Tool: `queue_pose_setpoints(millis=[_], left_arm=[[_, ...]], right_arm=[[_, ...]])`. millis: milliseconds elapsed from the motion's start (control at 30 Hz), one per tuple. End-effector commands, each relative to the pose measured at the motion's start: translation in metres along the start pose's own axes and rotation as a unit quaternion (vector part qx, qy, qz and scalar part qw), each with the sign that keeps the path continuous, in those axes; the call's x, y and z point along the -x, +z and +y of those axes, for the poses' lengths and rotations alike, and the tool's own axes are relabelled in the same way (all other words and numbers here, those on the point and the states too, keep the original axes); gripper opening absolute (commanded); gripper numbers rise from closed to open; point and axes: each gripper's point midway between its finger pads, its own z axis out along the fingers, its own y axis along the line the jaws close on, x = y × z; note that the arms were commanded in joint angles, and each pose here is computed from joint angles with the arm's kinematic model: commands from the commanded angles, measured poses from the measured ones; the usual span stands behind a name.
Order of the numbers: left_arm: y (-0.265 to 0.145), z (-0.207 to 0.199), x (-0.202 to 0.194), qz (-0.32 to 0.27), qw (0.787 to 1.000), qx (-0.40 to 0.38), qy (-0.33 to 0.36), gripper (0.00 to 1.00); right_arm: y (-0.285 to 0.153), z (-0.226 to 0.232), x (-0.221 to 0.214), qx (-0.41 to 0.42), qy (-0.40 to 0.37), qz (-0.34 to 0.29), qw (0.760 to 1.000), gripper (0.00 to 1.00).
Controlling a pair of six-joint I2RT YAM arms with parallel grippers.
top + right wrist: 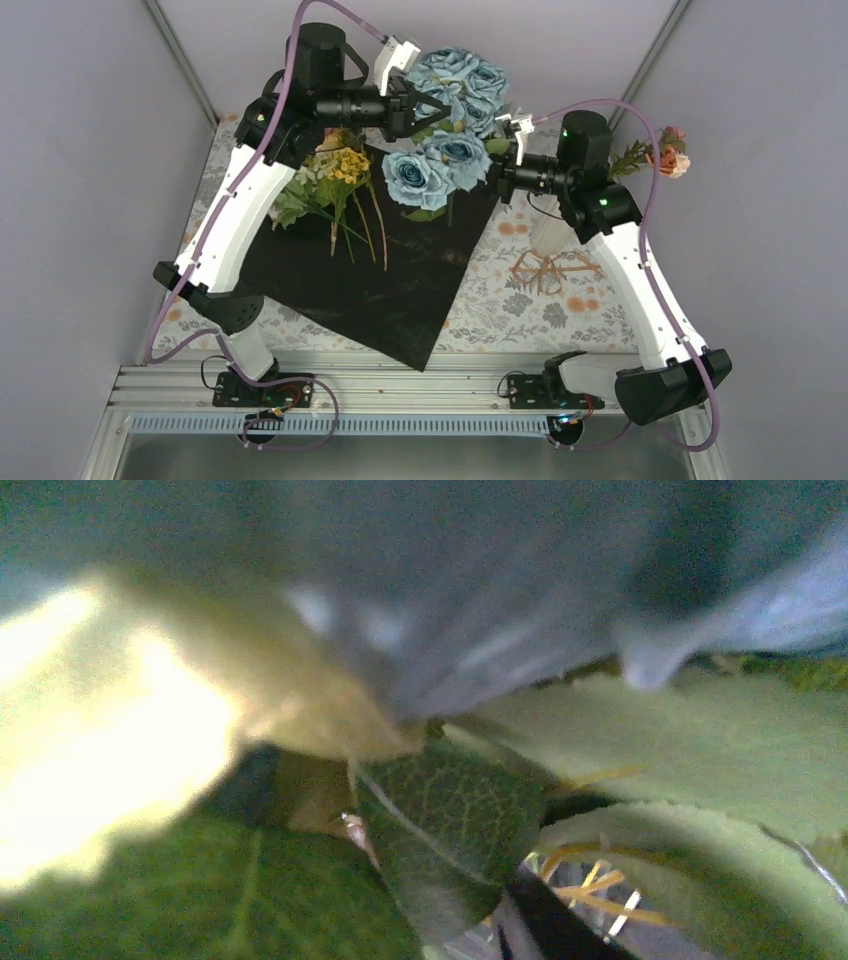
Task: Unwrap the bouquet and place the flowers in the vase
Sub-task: Move the vase to the center of the board.
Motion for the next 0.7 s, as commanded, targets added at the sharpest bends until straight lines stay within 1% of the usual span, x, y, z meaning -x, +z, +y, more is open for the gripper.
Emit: queue_pose_setpoints(millis=[0, 33, 67, 133, 167, 200, 267, 367, 567, 667], left_arm=[[-0.020, -0.018, 0.024, -0.030, 0.999, 0.003, 0.020, 0.33], [-0.026, -0.020, 0.029, -0.040, 0.999, 0.010, 0.020, 0.44], [-0.032, -0.022, 0.034, -0.051, 0.998, 0.021, 0.021, 0.52], [-0.047, -0.025, 0.044, -0.075, 0.996, 0.049, 0.024, 0.69], [-0.057, -0.026, 0.049, -0.089, 0.993, 0.071, 0.027, 0.76], [-0.068, -0.023, 0.054, -0.104, 0.989, 0.103, 0.028, 0.81], [-0.093, -0.023, 0.056, -0.129, 0.979, 0.154, 0.030, 0.87], [-0.124, -0.020, 0.046, -0.158, 0.964, 0.214, 0.025, 0.94], [-0.160, -0.020, 0.005, -0.205, 0.945, 0.255, 0.000, 0.99], [-0.174, -0.029, -0.001, -0.224, 0.940, 0.257, 0.012, 0.99]], right_arm=[[-0.002, 0.018, 0.025, 0.027, -0.022, -0.041, 0.999, 0.21], [-0.003, 0.019, 0.029, 0.026, -0.022, -0.048, 0.998, 0.17], [-0.004, 0.021, 0.032, 0.026, -0.020, -0.054, 0.998, 0.13], [-0.006, 0.023, 0.038, 0.029, -0.013, -0.063, 0.998, 0.10], [-0.007, 0.025, 0.041, 0.031, -0.008, -0.068, 0.997, 0.09], [-0.008, 0.027, 0.044, 0.032, -0.005, -0.073, 0.997, 0.09], [-0.010, 0.027, 0.051, 0.029, 0.016, -0.083, 0.996, 0.07], [-0.012, 0.025, 0.065, 0.020, 0.036, -0.103, 0.994, 0.06], [-0.013, 0.020, 0.083, 0.012, 0.075, -0.137, 0.988, 0.06], [-0.013, 0.013, 0.088, -0.003, 0.078, -0.141, 0.987, 0.06]])
